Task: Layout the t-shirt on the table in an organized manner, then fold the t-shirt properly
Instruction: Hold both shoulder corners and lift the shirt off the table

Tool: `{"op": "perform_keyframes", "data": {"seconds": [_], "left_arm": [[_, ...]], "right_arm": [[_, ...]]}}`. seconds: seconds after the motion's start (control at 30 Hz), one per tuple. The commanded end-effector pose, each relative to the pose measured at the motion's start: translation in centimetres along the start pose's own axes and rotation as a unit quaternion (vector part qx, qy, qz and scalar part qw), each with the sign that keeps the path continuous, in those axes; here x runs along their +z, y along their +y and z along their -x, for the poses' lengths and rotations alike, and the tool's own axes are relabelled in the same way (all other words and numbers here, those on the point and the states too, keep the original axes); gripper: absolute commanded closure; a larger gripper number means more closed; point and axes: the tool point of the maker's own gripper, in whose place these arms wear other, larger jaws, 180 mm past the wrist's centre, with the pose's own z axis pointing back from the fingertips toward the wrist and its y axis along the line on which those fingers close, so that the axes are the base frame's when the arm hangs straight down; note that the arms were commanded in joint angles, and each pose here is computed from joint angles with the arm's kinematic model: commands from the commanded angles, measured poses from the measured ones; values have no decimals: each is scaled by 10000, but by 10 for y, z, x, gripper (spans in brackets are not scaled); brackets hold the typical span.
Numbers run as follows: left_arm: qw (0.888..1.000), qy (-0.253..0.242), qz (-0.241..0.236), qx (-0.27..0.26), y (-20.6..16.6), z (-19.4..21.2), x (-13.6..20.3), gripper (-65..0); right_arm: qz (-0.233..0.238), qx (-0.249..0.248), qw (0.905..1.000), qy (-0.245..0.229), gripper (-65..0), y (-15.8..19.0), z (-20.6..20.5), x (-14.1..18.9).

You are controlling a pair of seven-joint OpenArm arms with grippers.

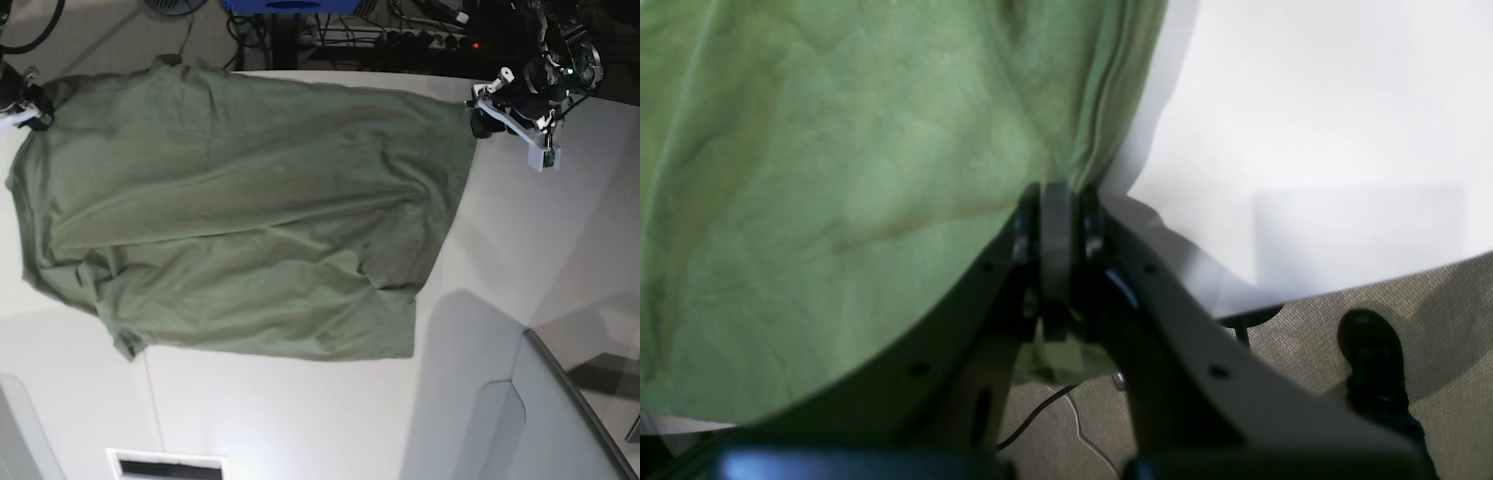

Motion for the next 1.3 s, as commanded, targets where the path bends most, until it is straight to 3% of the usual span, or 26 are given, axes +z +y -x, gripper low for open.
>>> {"op": "perform_keyframes", "data": {"seconds": [0.0, 0.17, 0.33, 0.47, 0.63, 0.7, 0.83, 1.07, 1.17, 1.27], "left_arm": [[10000, -83, -10, 4, 3, -3, 2, -362], [9998, 118, 28, 132, 4, 14, -3, -377], [9970, -70, 593, 500, -8, 14, 1, -550], [9962, 79, 631, 603, -8, 27, -5, -555], [9942, -74, 652, 852, -11, 36, -12, -551], [9932, 39, 674, 949, -13, 46, -16, -507], [9914, 262, 877, 939, -29, 59, -24, -293], [9903, 253, 1031, 894, -41, 53, -31, 0], [9909, 162, 1040, 837, -42, 44, -30, 0], [9932, -261, 1003, 524, -42, 11, -16, 0]], "right_arm": [[66, 106, 9999, -39, 0, -5, -8, 5], [64, 143, 9999, -7, 0, -4, -6, 4], [67, 156, 9999, 14, 0, -4, -5, 4], [62, 166, 9998, 4, 0, -4, -6, 4], [66, 165, 9998, 10, 0, -4, -5, 4], [66, 165, 9998, 10, 0, -4, -5, 4], [66, 165, 9998, 10, 0, -4, -5, 4], [70, 171, 9998, 8, 0, -4, -6, 4], [106, 245, 9996, -12, 0, -7, -11, 7], [141, 440, 9989, -64, 0, -8, -25, 13]]}}
